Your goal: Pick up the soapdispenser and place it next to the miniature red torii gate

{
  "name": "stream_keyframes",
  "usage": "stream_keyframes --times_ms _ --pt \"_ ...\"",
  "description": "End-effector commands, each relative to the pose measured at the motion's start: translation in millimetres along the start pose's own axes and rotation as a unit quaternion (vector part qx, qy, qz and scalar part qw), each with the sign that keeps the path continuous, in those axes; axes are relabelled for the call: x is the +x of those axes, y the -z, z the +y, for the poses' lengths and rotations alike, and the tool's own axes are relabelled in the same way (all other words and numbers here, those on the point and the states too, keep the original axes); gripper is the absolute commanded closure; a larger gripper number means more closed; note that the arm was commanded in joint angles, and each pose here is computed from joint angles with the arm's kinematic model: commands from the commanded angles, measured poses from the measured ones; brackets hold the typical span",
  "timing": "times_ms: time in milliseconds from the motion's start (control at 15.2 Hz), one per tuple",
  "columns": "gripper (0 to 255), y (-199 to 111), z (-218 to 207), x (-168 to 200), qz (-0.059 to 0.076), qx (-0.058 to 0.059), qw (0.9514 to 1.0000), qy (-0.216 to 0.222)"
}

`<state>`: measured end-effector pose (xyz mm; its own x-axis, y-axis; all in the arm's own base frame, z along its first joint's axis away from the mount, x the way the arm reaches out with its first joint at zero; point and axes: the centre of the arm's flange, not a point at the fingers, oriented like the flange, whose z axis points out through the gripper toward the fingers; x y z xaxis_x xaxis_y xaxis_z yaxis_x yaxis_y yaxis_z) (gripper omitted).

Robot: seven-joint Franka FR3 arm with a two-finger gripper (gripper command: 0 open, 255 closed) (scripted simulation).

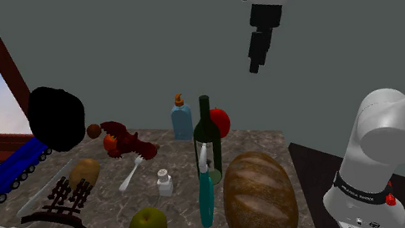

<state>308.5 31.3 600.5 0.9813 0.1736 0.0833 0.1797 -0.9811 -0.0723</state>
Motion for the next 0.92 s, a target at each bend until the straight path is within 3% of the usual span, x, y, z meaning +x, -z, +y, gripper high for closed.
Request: stream_keyframes --times_ms 0,858 --pt "0 0 0 0 0.000 0.000 1.0000 0.000" --pt "0 -85 36 161 -0.053 -0.009 0.9975 0.044"
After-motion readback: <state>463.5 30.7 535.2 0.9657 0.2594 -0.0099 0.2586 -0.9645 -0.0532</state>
